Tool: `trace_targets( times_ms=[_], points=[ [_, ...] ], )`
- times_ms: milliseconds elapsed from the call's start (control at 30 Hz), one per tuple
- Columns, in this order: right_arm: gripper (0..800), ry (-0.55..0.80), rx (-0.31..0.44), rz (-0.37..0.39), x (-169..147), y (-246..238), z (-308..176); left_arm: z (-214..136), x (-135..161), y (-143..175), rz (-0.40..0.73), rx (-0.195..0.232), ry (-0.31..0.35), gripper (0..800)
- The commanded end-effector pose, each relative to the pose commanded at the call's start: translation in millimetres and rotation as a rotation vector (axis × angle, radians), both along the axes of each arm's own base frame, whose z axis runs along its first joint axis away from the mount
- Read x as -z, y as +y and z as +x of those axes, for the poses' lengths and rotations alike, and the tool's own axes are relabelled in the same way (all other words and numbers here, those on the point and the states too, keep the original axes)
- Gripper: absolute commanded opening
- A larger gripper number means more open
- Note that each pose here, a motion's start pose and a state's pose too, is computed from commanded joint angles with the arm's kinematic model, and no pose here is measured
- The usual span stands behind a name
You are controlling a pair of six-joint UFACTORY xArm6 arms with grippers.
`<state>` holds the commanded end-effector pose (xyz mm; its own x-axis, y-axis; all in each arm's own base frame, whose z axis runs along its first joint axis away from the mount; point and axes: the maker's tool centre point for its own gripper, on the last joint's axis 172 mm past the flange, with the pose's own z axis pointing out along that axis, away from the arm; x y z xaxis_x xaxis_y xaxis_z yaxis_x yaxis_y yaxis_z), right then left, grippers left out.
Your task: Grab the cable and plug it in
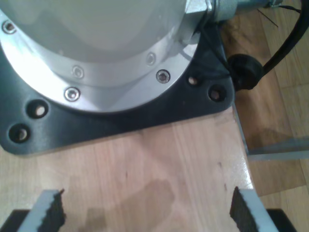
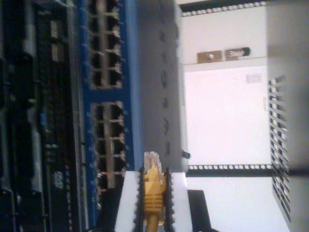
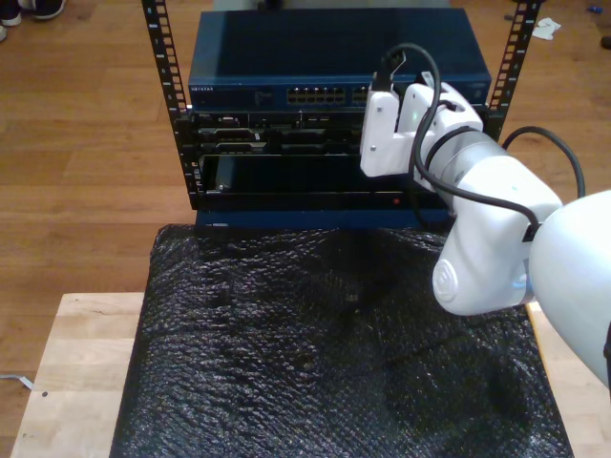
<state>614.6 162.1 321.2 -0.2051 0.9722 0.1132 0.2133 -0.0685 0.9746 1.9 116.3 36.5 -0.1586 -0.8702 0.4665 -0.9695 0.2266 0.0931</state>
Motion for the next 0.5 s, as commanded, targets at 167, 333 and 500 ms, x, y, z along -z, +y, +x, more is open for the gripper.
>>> trace_targets(
  times_ms=[167, 333, 500],
  points=[
    [0, -0.087, 0.009, 0.017, -12, -4, -1, 0, 0, 0, 0.0, 0.0, 0.0, 800],
    [0, -0.11, 0.04, 0.026, -15, -22, 2, 0, 0, 0, 0.0, 0.0, 0.0, 800],
    [0, -0.099, 0.048, 0.023, -6, -27, 2, 0, 0, 0, 0.0, 0.0, 0.0, 800]
  ],
)
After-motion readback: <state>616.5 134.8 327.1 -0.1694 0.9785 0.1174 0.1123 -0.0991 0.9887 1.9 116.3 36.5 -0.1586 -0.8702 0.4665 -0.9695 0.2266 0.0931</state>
